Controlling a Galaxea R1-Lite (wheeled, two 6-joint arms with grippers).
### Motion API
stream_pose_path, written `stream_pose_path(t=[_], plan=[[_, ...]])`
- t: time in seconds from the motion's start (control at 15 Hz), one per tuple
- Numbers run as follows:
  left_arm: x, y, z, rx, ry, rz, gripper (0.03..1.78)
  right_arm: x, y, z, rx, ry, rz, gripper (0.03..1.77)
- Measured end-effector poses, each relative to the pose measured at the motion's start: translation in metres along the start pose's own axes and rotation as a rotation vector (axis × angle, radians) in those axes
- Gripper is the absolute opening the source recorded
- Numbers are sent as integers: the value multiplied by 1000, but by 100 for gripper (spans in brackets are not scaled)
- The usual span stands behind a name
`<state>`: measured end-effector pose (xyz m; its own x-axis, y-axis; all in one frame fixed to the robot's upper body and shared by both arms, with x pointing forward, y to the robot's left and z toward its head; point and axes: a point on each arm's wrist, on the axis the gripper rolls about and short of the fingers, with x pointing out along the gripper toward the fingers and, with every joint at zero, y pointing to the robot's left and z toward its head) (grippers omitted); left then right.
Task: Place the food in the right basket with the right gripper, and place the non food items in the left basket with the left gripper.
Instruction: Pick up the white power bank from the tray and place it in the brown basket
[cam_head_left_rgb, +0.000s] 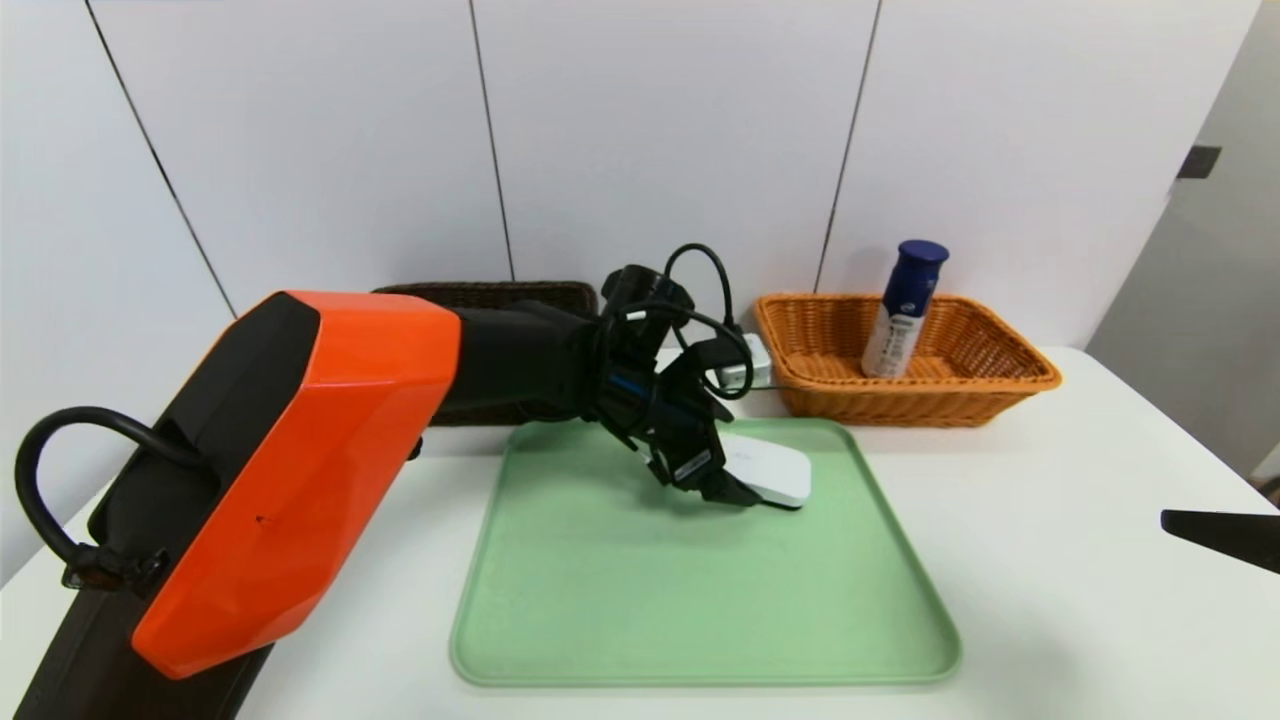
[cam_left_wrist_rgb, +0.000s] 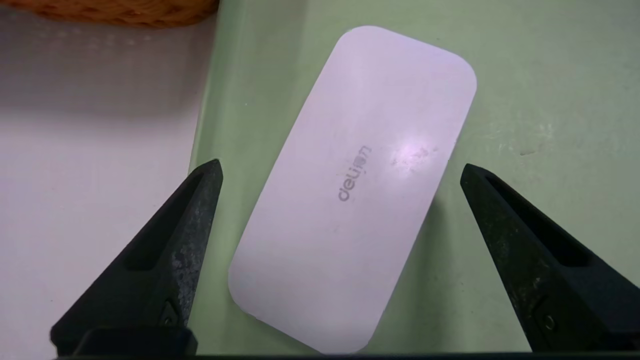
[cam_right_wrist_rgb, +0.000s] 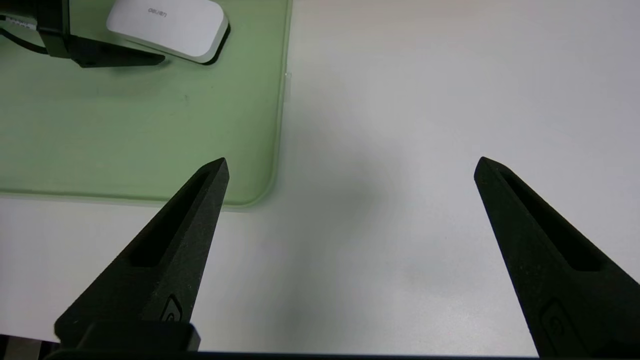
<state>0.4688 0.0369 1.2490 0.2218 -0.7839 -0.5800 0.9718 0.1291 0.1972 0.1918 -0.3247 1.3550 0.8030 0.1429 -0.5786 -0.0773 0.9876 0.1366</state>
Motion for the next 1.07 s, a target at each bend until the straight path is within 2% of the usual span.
stream_pose_path(t=[0.4,1.07], plan=[[5,-1,-5,-89,15,-12,169,-1,0,-2,0,0,0,169],[15,-1,-14,-105,32,-28,169,0,-1,-4,1,6,-1,169]])
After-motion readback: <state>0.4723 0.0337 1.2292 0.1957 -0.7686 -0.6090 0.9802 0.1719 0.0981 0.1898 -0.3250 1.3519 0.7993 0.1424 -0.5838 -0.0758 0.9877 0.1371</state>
